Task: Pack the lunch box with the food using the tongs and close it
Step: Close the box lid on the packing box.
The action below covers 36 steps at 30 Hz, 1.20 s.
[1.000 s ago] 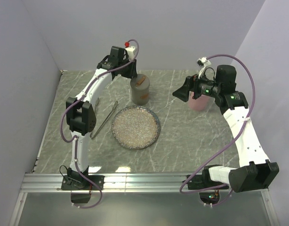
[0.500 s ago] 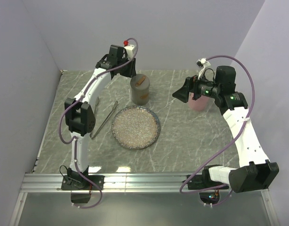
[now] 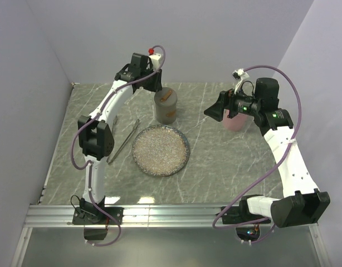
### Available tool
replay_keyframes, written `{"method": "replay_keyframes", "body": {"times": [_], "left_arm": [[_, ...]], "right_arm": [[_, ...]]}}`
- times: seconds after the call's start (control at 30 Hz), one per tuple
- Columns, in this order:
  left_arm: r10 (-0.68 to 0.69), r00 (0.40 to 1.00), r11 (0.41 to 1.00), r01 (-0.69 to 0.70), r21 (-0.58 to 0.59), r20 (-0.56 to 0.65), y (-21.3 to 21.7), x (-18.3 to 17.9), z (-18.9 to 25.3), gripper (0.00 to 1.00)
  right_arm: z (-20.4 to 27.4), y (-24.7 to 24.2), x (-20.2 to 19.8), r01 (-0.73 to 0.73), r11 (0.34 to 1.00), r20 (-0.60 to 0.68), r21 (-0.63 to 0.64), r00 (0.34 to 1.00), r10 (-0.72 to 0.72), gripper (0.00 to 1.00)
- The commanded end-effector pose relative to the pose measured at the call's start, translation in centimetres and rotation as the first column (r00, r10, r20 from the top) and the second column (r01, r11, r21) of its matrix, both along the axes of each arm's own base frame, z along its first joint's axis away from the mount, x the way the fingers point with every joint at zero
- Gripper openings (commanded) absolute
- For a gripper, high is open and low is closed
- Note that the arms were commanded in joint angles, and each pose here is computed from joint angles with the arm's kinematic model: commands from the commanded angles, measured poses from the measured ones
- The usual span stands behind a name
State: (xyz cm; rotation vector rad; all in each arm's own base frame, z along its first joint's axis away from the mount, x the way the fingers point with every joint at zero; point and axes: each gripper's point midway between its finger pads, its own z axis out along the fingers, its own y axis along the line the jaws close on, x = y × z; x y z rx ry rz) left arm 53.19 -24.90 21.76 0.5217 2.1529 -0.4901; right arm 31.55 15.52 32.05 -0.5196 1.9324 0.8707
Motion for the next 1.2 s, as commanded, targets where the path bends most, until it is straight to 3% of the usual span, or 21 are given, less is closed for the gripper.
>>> {"method": "replay_keyframes", "body": {"times": [0.0, 0.33, 0.47, 0.67, 0.8, 0.97, 1.17], "left_arm": [[-0.004, 1.0, 1.0, 0.004, 0.02, -0.003, -0.1, 0.5, -1.1, 0.32], [0.006, 0.999, 1.0, -0.005, 0.027, -0.04, 0.2, 0.3, -2.2, 0.3], [-0.015, 1.0, 1.0, 0.015, 0.0, -0.02, 0.2, -0.2, -1.1, 0.4], [-0.033, 0.983, 0.997, 0.045, -0.063, 0.18, 0.5, -0.7, 7.9, 0.47], [-0.056, 0.952, 0.998, 0.062, -0.01, 0.303, 1.7, -1.2, 11.7, 0.48], [-0.232, 0.924, 0.973, 0.226, 0.055, 0.305, 0.8, -3.8, 10.8, 0.49], [-0.3, 0.923, 0.954, 0.289, 0.077, 0.241, -0.1, -4.8, 8.1, 0.47]], "right_arm": [[1.0, -0.1, -0.5, -0.006, 1.0, 0.047, -0.003, 0.999, 0.006, 1.0], [1.1, -0.1, -0.4, -0.011, 1.0, 0.048, -0.001, 0.999, 0.011, 1.0], [1.0, 0.0, -0.6, -0.013, 1.0, 0.048, 0.001, 0.999, 0.013, 1.0], [0.3, -0.1, -0.8, -0.013, 1.0, 0.034, 0.0, 0.999, 0.013, 1.0], [0.5, 0.1, -0.7, -0.017, 1.0, 0.041, 0.01, 0.999, 0.017, 1.0], [0.5, 0.1, -0.9, -0.018, 1.0, 0.038, 0.015, 0.999, 0.017, 1.0], [0.6, 0.1, -0.9, -0.018, 1.0, 0.04, 0.015, 0.999, 0.017, 1.0]]}}
